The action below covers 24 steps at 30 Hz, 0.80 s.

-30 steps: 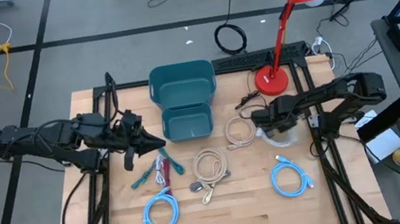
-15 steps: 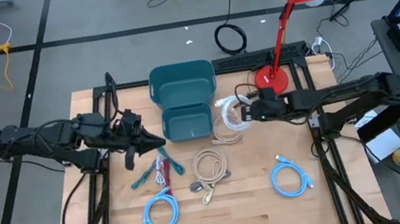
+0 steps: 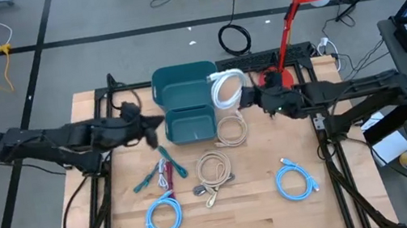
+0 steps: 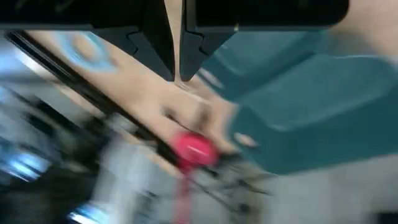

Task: Pick & Place USB Port
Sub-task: Put the white HDMI cable into the top blue bin

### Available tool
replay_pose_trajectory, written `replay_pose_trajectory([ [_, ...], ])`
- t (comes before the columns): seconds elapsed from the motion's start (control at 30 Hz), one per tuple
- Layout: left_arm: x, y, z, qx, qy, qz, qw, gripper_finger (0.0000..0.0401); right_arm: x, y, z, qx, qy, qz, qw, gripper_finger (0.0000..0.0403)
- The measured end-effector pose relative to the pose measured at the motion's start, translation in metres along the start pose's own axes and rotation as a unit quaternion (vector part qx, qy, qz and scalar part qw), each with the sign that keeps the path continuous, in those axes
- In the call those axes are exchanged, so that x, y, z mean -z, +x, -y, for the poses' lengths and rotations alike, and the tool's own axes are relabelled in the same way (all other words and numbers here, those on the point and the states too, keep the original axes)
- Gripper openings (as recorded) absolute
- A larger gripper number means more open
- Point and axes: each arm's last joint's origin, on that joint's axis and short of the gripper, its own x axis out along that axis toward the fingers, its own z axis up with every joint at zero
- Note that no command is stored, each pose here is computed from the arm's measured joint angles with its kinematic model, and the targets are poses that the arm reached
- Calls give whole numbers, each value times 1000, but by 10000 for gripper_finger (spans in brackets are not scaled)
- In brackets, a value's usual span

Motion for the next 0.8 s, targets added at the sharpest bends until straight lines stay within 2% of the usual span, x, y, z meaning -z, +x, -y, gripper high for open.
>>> replay_pose_trajectory([
  [0.1,0,18,9,-58,51,16,997,26,-7,-7,-12,-2,-18,39,999,0],
  [0.2,-14,36,34,-77,135,23,988,26,-8,-6,-18,8,-45,63,997,0],
  [0.33,-34,59,78,-107,258,43,959,26,-5,7,-24,21,-72,94,993,0],
  [0.47,-48,72,121,-159,339,78,924,26,-8,25,-27,46,-107,128,985,0],
  [0.6,-50,71,154,-194,389,100,895,26,-18,36,-26,58,-136,145,978,0],
  [0.67,-49,72,164,-199,406,103,886,26,-25,37,-27,51,-159,145,975,0],
  [0.73,-48,78,167,-204,403,102,887,26,-32,36,-27,39,-178,140,973,0],
  [0.8,-48,87,166,-196,367,104,903,28,-38,33,-26,24,-181,137,974,0],
])
